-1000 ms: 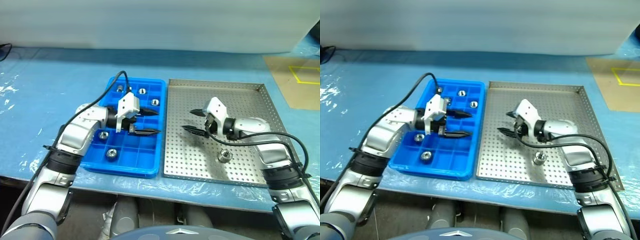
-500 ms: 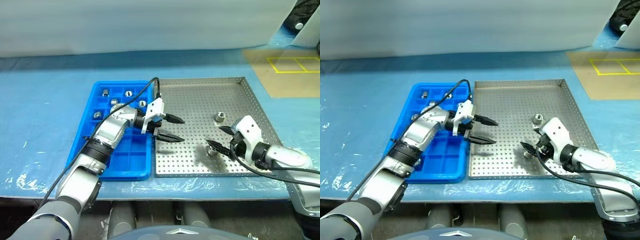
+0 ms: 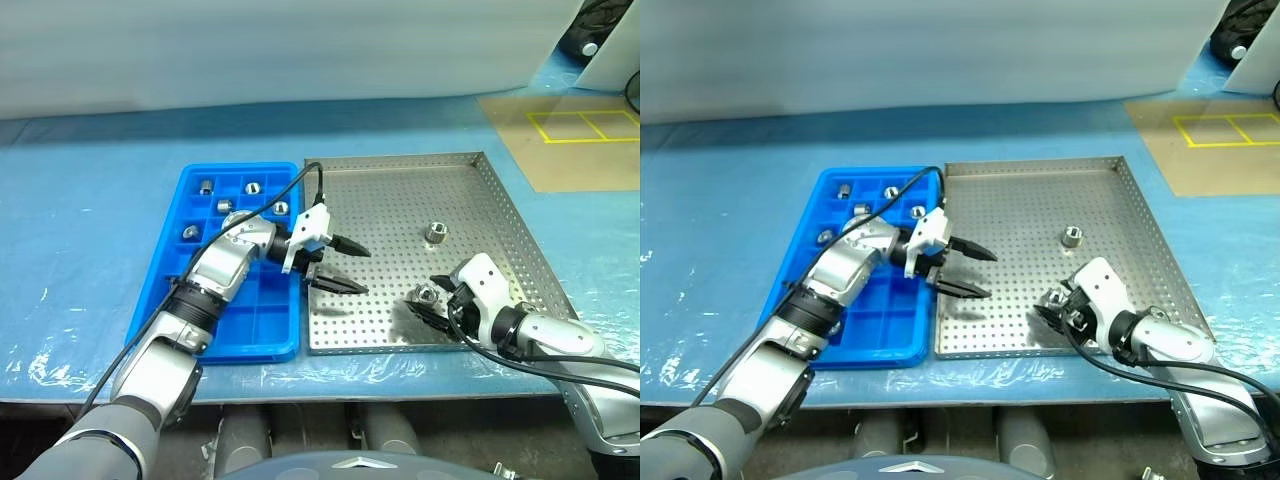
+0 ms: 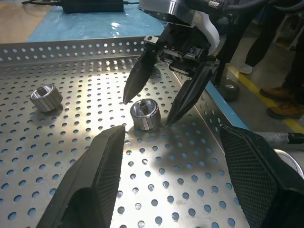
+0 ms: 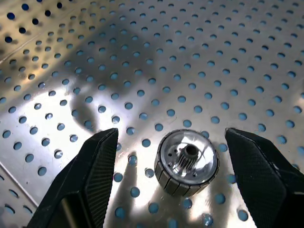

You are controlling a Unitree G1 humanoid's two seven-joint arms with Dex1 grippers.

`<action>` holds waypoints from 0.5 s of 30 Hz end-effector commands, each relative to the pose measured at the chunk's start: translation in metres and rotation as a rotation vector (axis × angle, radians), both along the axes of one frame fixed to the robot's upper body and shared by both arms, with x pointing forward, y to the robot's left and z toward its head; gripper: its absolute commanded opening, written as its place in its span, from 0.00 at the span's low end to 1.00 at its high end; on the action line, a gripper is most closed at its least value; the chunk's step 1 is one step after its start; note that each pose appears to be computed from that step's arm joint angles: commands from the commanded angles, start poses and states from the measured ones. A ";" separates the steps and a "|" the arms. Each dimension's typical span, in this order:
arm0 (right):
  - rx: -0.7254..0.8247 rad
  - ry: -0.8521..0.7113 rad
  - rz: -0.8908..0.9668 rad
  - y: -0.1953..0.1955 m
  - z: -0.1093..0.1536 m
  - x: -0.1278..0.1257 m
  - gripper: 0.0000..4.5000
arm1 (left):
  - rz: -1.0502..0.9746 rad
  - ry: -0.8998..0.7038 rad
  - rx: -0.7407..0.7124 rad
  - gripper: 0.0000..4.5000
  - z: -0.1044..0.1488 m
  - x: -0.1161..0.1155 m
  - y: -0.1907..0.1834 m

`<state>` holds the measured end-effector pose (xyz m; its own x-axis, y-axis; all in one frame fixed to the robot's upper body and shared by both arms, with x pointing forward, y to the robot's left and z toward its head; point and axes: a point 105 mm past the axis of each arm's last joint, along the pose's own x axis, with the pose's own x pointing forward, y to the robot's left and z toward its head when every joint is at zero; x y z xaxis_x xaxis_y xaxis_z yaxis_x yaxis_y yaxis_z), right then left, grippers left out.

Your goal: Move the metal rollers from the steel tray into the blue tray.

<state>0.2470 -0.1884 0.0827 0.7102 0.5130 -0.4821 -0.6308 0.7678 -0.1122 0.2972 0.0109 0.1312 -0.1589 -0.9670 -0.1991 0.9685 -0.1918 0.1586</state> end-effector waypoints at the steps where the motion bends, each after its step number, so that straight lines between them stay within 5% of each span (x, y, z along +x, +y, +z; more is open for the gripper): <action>1: -0.013 -0.012 -0.006 -0.004 -0.002 -0.001 0.82 | -0.013 -0.036 -0.007 0.74 0.005 -0.007 0.000; 6: -0.004 0.017 -0.015 -0.005 -0.013 -0.005 0.82 | -0.002 -0.038 0.000 0.74 -0.001 -0.010 0.000; 13: -0.043 0.018 -0.045 -0.010 -0.021 -0.006 0.38 | 0.003 -0.025 0.007 0.74 -0.006 -0.013 0.002; 15: -0.017 0.021 -0.027 -0.007 -0.019 -0.007 0.37 | 0.001 -0.024 0.010 0.74 -0.007 -0.015 0.003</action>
<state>0.2447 -0.1959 0.0699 0.7299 0.4776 -0.4891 -0.6063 0.7827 -0.1404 0.2868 0.0153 0.1187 -0.1420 -0.9652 -0.2196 0.9725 -0.1774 0.1512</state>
